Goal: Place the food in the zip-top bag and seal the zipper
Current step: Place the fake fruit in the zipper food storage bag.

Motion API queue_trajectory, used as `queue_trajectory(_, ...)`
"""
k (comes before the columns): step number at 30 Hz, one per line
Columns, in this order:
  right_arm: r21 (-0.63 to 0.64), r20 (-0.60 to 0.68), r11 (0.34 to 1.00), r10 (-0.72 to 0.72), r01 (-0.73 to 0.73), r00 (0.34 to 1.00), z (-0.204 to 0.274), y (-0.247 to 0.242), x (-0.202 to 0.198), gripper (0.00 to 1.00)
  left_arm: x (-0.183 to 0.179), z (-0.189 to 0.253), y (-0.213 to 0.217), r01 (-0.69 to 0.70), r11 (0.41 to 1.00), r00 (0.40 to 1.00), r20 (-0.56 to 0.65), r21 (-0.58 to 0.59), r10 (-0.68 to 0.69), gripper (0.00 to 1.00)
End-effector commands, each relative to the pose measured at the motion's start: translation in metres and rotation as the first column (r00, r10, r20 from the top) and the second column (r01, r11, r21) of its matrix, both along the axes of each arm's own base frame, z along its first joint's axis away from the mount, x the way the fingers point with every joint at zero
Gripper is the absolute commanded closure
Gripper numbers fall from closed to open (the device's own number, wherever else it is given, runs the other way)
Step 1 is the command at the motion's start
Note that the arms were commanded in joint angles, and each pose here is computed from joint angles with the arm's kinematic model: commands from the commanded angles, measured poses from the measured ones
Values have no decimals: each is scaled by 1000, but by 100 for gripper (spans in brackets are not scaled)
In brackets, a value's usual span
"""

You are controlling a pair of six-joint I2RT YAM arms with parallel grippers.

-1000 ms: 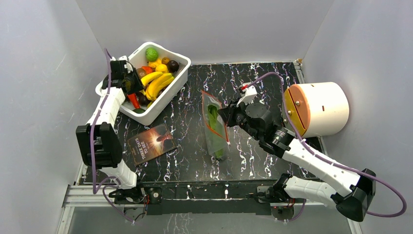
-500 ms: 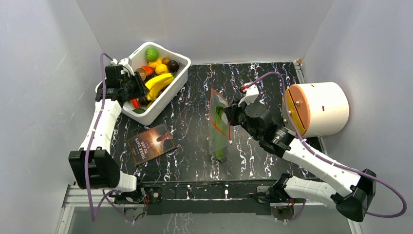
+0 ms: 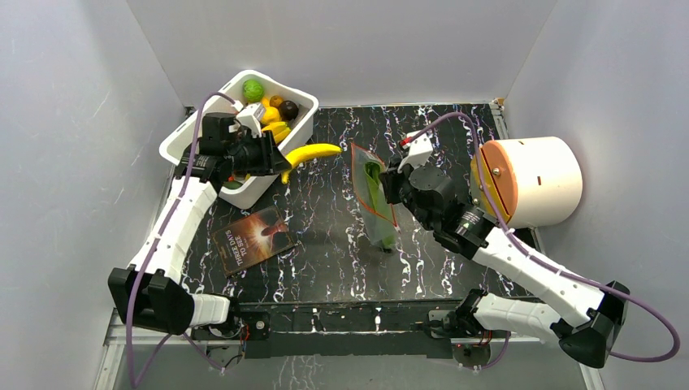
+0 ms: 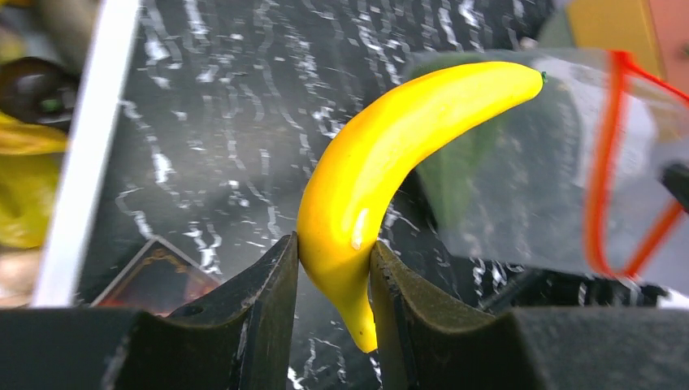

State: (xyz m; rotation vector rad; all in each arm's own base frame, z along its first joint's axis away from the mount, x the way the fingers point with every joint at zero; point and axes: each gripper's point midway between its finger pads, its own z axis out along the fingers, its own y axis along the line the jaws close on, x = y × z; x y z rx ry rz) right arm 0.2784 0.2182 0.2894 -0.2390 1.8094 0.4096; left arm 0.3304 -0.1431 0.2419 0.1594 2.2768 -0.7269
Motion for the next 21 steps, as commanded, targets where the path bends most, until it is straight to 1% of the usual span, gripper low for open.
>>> queue_trajectory(1, 58, 60, 998, -17, 14, 998, 31, 3, 7, 100, -35, 46, -35, 178, 970, 983, 76, -163, -168, 96)
queue_trajectory(4, 62, 45, 998, -21, 18, 999, 25, 5, 9, 100, -42, 53, -41, 205, 957, 978, 79, -205, -192, 96)
queue_trajectory(9, 28, 40, 999, -35, 33, 999, 18, 7, 15, 100, -49, 48, -37, 197, 967, 980, 74, -161, -187, 96)
queue_trajectory(12, 6, 36, 999, -33, 33, 999, 16, 10, 19, 100, -55, 47, -42, 223, 963, 974, 77, -152, -214, 97)
queue_trajectory(17, 4, 44, 1000, -29, 28, 999, 19, 14, 23, 100, -59, 50, -51, 251, 958, 967, 75, -141, -242, 97)
queue_trajectory(21, 1, 67, 1000, -30, 30, 997, 27, 16, 26, 100, -59, 40, -57, 258, 962, 966, 35, -90, -256, 97)
